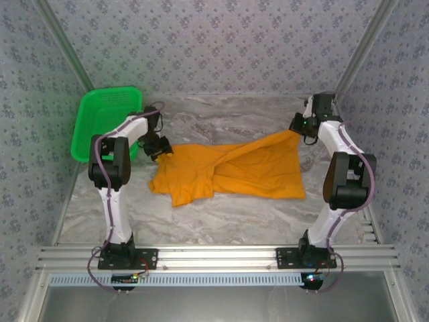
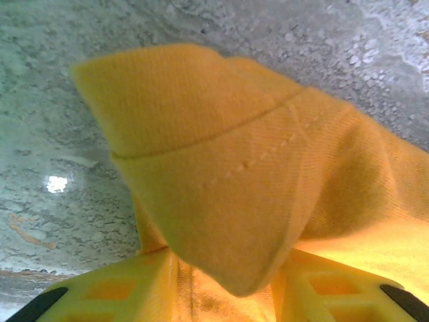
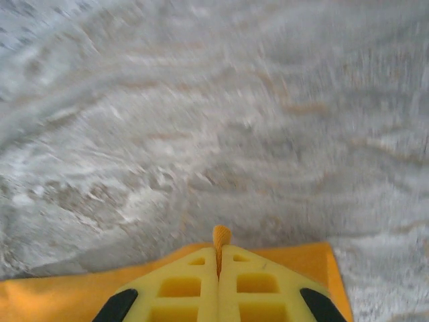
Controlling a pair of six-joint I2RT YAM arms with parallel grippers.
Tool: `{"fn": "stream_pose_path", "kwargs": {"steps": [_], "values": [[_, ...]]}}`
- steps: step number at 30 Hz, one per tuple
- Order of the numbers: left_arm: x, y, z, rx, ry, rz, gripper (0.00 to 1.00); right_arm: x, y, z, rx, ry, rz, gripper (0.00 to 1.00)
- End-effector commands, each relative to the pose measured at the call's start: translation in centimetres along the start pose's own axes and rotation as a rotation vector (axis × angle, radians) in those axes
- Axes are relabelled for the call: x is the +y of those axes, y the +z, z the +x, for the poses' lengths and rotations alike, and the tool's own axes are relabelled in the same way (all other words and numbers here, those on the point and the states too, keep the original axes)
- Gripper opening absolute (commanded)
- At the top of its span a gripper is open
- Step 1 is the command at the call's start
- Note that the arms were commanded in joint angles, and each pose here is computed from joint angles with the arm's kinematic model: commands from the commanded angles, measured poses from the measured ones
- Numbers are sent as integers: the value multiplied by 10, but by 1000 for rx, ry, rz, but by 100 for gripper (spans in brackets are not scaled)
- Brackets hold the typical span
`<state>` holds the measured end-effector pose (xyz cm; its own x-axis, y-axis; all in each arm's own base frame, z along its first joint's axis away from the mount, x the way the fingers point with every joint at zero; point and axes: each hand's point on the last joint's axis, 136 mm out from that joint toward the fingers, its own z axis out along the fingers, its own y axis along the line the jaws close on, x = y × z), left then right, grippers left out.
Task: Fold the inside-out t-shirt
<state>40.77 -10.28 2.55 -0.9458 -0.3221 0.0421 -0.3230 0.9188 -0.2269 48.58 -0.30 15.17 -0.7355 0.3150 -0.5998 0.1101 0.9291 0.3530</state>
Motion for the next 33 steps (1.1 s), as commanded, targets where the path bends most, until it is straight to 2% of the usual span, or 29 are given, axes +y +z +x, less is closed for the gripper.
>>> {"fn": "stream_pose_path", "kwargs": {"steps": [1, 3, 5, 7, 8, 10, 11, 14, 18, 22, 25, 28, 30, 33], "values": [[3, 2, 1, 28, -10, 1, 40, 15, -23, -9, -116, -107, -29, 3], [5, 2, 3, 33, -13, -2, 40, 11, -26, 22, -119, -172, 25, 9], [7, 4, 7, 41, -17, -5, 40, -4, -29, 56, -108, -160, 116, 10], [11, 5, 10, 52, -17, -11, 40, -35, -32, 92, -77, -36, 248, 12], [13, 5, 12, 58, -16, -15, 40, -53, -35, 109, -55, 51, 312, 18], [16, 5, 14, 66, -19, -19, 40, -69, -37, 136, -16, 194, 318, 25], [18, 4, 14, 68, -20, -19, 40, -68, -38, 144, -3, 239, 295, 33], [16, -2, 14, 62, -14, -11, 40, -64, -50, 145, -8, 280, 271, 34], [3, -13, 14, 64, 4, 44, 41, -55, -62, 122, 9, 265, 245, 34], [-20, -26, 16, 58, 69, 86, 40, -26, -49, 109, 97, 225, 143, 51], [-36, -32, 12, 27, 106, 101, 40, -19, -33, 104, 116, 180, 146, 49], [-48, -30, 9, 15, 132, 111, 40, 6, -12, 106, 154, 148, 14, 35], [-55, -26, 9, 12, 156, 120, 40, 18, 3, 115, 210, 122, -35, 31], [-59, -18, 12, 16, 193, 116, 39, 24, 18, 141, 295, 92, -31, 29]]}}
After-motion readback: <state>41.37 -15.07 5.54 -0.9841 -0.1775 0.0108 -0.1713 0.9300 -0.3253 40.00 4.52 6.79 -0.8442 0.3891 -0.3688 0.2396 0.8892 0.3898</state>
